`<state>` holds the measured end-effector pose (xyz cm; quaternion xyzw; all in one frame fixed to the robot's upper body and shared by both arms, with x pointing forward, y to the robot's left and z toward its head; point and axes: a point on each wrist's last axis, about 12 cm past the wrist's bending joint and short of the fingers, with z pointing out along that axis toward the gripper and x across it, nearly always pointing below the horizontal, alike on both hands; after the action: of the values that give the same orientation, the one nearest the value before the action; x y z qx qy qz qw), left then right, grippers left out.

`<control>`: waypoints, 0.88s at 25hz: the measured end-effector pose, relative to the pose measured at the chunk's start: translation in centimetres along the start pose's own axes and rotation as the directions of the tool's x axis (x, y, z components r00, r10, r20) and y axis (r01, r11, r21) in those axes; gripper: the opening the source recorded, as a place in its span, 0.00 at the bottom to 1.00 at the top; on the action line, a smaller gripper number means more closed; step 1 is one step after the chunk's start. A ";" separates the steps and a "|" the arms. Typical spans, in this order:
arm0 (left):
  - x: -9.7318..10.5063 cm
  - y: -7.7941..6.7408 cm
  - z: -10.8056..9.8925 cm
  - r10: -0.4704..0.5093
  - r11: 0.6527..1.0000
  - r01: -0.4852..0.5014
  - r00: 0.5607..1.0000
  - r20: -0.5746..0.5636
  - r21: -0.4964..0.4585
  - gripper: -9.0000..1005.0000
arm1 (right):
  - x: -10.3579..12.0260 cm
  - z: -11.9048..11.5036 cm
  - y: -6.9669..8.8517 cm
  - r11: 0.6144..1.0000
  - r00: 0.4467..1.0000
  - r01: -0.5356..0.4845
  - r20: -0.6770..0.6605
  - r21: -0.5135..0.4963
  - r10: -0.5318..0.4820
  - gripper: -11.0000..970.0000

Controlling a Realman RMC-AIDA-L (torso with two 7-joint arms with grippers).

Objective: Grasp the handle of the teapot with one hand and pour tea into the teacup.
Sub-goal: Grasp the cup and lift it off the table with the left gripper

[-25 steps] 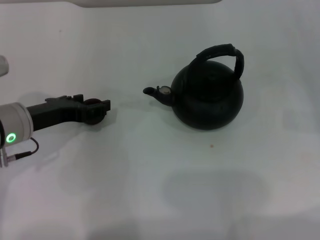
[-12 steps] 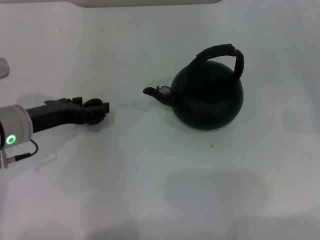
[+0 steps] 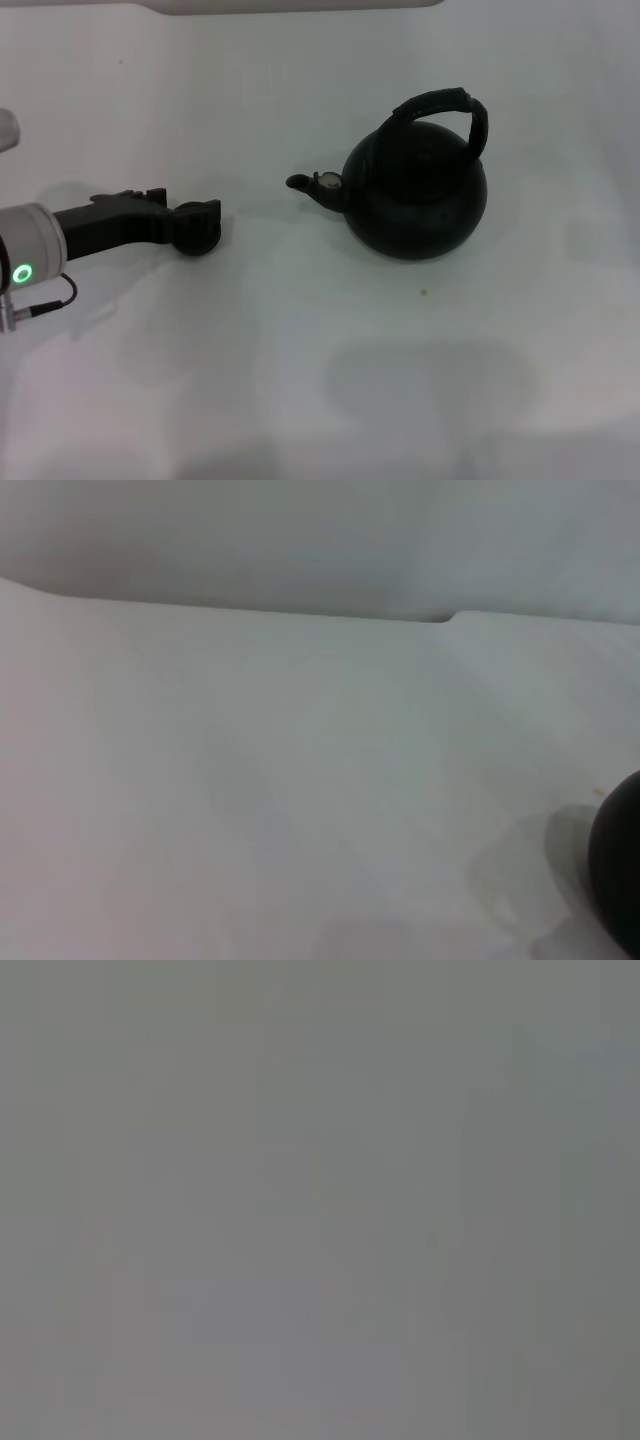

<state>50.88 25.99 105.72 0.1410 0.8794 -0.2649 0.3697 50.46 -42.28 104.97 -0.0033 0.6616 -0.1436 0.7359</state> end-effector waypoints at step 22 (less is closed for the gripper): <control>0.2 0.0 0.9 -0.005 1.000 0.006 0.999 -0.046 0.021 0.88 | 0.0 0.0 0.0 1.000 1.000 0.000 0.000 0.000 0.000 0.88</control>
<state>51.28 25.50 105.00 0.1484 0.8852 -0.2719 0.3472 50.49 -42.27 104.98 -0.0034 0.6615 -0.1434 0.7361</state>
